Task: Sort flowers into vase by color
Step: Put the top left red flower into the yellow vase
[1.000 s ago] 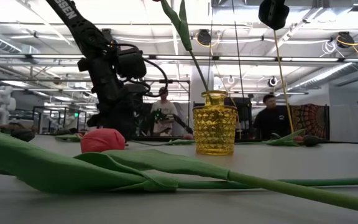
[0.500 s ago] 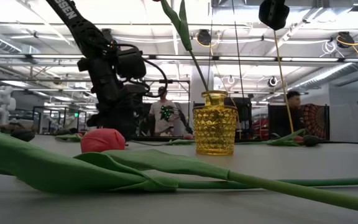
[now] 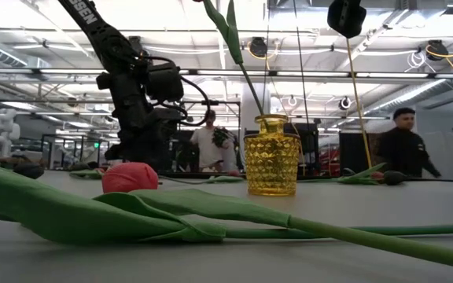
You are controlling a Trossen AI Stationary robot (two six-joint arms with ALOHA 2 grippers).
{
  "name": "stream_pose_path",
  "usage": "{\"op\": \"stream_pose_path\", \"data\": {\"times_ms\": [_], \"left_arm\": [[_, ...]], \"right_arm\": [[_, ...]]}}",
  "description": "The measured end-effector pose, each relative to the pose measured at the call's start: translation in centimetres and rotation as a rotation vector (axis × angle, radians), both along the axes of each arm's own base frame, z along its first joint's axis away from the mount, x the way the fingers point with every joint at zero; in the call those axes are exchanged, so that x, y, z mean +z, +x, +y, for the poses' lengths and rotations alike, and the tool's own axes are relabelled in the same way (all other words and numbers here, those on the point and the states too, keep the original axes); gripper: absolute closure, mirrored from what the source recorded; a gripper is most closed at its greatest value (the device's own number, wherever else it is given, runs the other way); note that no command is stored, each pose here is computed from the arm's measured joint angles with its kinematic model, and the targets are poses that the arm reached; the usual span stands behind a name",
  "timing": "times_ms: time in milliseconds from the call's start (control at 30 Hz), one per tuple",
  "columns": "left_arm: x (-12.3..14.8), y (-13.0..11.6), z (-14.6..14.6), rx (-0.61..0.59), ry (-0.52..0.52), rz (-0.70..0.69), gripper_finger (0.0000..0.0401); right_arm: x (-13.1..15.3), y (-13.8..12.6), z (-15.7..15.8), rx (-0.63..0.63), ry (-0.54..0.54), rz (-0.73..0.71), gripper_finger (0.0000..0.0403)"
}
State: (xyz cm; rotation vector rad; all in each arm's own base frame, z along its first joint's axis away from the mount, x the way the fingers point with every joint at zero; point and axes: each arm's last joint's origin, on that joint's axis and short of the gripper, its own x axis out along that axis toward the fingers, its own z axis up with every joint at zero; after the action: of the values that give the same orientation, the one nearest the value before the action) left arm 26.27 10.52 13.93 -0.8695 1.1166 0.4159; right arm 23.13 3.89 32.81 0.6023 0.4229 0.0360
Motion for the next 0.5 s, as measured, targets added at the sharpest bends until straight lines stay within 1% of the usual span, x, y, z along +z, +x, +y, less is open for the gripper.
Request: {"op": "stream_pose_path", "data": {"times_ms": [367, 500], "left_arm": [[0.03, 0.02, -0.03, -0.003, -0.007, -0.005, 0.0397], [0.56, -0.03, -0.05, -0.003, 0.003, -0.025, 0.0397]], "right_arm": [[0.00, 0.00, -0.01, -0.002, -0.001, 0.000, 0.0403], [-0.01, 0.00, -0.01, -0.002, -0.001, 0.001, 0.0403]]}}
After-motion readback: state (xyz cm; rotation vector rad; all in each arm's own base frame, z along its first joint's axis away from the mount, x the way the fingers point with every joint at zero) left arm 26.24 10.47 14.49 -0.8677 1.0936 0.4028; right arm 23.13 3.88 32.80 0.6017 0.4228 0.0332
